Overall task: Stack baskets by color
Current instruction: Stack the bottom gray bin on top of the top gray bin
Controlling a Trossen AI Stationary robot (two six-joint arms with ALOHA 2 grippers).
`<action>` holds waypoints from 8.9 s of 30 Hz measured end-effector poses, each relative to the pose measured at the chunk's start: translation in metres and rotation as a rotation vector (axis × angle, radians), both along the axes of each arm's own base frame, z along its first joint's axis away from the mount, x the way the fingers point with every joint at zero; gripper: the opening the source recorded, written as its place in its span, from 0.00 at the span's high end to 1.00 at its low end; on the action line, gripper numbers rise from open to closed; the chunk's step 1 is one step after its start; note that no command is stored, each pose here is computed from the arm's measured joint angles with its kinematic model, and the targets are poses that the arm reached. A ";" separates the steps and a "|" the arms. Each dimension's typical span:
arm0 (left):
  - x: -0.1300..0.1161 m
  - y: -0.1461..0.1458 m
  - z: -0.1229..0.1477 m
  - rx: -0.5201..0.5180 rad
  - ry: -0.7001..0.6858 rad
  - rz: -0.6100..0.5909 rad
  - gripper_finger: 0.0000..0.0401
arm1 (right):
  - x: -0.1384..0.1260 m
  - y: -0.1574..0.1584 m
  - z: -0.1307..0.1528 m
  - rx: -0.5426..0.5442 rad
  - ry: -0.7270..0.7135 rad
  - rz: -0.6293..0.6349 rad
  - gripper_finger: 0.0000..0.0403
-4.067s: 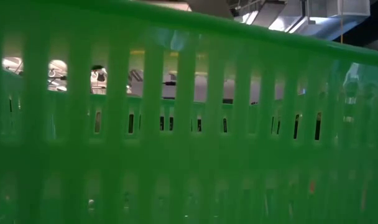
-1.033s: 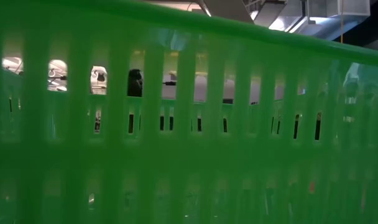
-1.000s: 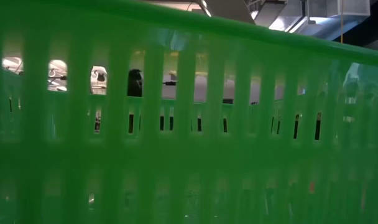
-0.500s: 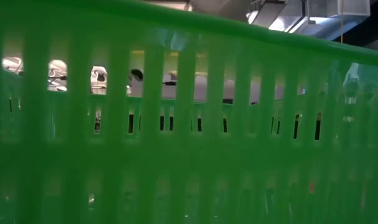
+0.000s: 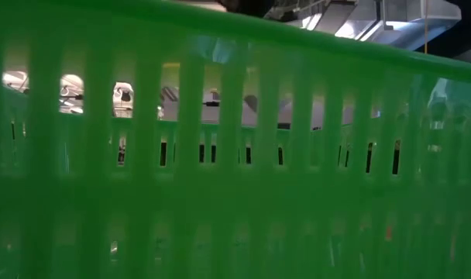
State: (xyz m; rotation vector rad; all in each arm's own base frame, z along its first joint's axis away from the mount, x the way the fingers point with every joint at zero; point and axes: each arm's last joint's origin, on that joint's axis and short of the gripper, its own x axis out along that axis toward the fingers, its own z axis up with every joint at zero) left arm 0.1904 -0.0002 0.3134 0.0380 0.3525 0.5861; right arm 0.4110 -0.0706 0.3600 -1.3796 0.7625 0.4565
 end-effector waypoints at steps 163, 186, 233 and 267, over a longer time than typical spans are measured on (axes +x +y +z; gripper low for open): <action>0.083 0.076 -0.085 -0.104 0.291 -0.089 0.79 | -0.066 -0.107 -0.081 0.954 0.017 -1.615 0.82; 0.091 0.050 -0.079 -0.121 0.203 -0.168 0.79 | -0.054 -0.100 -0.053 1.069 -0.001 -1.379 0.82; 0.091 0.051 -0.078 -0.107 0.206 -0.149 0.79 | -0.044 -0.059 -0.029 0.698 0.062 -1.085 0.61; 0.079 0.044 -0.056 0.009 0.169 -0.132 0.79 | -0.031 -0.066 -0.055 0.673 0.116 -1.053 0.98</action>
